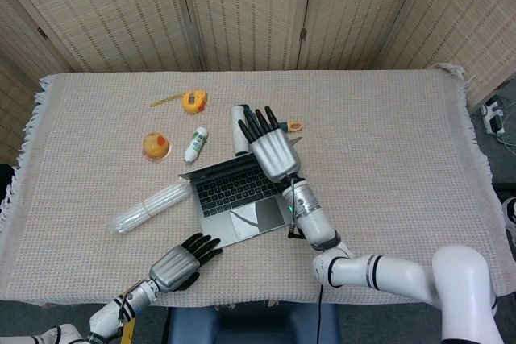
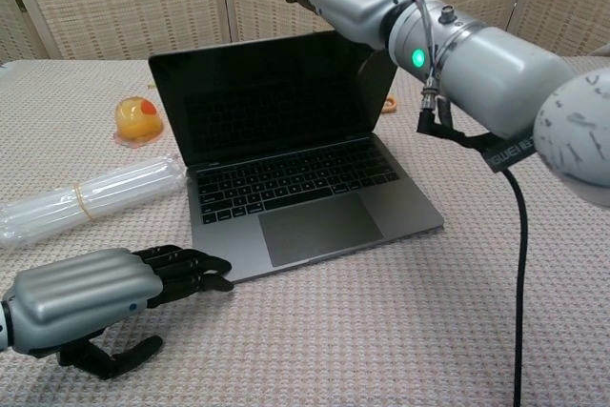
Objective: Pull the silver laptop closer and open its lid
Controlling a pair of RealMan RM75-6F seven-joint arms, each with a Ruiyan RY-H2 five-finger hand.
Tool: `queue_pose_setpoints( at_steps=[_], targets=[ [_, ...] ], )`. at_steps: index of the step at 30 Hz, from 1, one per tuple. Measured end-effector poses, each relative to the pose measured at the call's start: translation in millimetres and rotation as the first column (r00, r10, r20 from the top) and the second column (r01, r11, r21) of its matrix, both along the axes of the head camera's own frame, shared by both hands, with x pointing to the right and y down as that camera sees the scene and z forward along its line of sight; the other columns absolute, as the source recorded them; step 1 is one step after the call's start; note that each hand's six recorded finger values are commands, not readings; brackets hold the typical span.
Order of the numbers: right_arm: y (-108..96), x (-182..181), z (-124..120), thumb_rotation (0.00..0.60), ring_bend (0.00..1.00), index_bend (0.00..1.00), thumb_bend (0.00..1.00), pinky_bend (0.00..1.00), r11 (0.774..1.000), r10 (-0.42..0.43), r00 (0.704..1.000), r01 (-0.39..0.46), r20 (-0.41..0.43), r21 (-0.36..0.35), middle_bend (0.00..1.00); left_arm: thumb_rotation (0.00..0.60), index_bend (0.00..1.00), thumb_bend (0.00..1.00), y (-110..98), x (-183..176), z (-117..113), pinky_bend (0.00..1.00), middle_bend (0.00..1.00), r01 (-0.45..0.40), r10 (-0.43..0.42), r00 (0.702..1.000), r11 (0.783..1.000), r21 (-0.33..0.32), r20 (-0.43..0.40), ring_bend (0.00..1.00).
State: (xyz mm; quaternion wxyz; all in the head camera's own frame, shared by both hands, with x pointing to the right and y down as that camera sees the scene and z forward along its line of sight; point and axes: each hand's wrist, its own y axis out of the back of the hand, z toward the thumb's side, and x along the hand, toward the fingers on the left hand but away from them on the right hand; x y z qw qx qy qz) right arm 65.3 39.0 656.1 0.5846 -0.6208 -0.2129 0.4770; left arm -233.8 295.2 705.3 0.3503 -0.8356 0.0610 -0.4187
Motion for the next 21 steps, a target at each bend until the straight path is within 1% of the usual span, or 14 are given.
queue_pose_setpoints(
  at_steps=[3,10,15,21],
  targets=[
    [-11.0,-2.4,-0.8,0.600,0.00,0.00,0.48,0.00,1.000,0.022,1.000,-0.022,-0.004,0.005,0.00,0.600,0.06,0.65,0.2,-0.1,0.3,0.00,0.00,-0.001,0.001,1.000,1.000,-0.001,0.003,0.01],
    [-25.3,-7.2,-2.1,0.600,0.00,0.00,0.48,0.00,0.998,0.055,0.998,-0.055,-0.007,0.005,0.00,0.600,0.06,0.65,-0.1,1.4,-0.6,0.00,0.00,-0.002,0.002,1.000,1.000,-0.001,0.002,0.01],
    [-35.4,-11.0,-2.2,0.600,0.00,0.00,0.48,0.00,0.997,0.078,0.997,-0.078,-0.012,0.002,0.00,0.600,0.06,0.73,-2.0,2.3,-2.9,0.00,0.00,-0.002,0.002,1.000,1.000,-0.004,-0.001,0.01],
    [-43.3,-8.3,1.0,0.600,0.00,0.00,0.47,0.00,0.994,0.112,0.994,-0.112,-0.021,-0.008,0.00,0.600,0.06,0.74,-3.3,2.3,-3.6,0.00,0.00,0.000,0.000,1.000,1.000,-0.004,0.002,0.01]
  ],
)
